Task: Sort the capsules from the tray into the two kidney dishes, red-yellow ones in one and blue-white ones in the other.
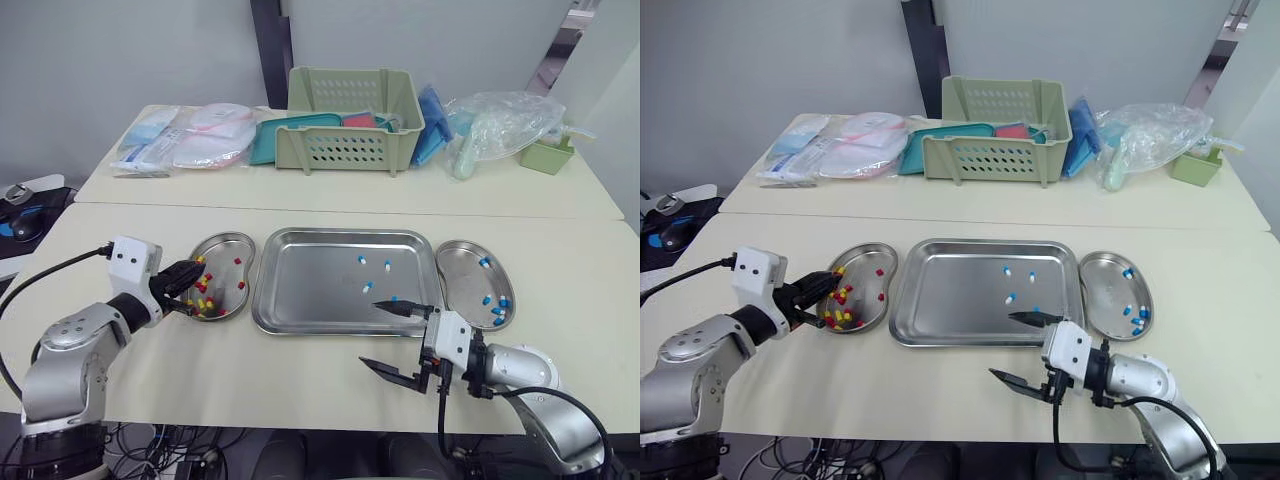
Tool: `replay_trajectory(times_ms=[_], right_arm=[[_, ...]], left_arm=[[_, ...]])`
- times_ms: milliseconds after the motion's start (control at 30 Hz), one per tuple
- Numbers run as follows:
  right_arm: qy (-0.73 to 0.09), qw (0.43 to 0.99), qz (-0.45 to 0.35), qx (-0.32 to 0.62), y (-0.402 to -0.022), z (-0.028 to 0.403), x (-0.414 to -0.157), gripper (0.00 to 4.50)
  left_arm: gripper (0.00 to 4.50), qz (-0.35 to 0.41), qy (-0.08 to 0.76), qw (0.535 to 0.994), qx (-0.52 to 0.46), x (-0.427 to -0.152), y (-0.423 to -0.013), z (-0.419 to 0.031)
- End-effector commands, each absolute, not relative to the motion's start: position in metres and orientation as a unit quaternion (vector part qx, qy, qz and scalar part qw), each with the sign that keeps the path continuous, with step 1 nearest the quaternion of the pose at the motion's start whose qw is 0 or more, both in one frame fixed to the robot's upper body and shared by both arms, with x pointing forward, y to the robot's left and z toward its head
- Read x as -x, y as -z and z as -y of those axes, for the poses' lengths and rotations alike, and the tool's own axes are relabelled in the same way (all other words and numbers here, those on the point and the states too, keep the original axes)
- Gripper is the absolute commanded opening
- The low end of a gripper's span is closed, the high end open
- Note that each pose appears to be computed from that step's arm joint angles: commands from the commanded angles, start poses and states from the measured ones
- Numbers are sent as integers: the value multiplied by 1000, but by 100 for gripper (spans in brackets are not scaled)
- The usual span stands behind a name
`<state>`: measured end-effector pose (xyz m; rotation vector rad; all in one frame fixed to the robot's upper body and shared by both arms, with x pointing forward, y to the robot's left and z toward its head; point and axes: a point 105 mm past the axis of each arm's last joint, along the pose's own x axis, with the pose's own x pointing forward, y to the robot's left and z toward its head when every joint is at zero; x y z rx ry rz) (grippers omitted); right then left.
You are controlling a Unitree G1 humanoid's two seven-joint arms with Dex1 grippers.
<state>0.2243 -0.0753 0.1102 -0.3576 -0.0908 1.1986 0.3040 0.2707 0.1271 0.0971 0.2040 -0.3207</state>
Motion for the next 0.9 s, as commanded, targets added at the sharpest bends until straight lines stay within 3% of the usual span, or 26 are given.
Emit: replay_trajectory(times_ms=[33, 300, 533, 700, 867, 900], right_arm=[[-571, 803, 52, 161, -117, 73, -224, 450], [-570, 805, 47, 159, -119, 74, -223, 450], [-562, 810, 47, 164, -122, 76, -224, 450], [-531, 826, 45, 180, -132, 95, -229, 450], [-465, 858, -5, 217, -140, 159, -231, 450], [-453, 863, -18, 224, -140, 172, -230, 450]], left_arm=[[40, -57, 164, 984, -38, -306, -150, -264], [300, -44, 153, 986, -40, -300, -154, -269], [300, -22, 120, 992, -41, -283, -169, -294], [300, -35, 102, 993, -45, -256, -169, -326], [300, -106, 32, 992, -61, -222, -143, -380], [318, -116, 29, 991, -60, -216, -138, -386]])
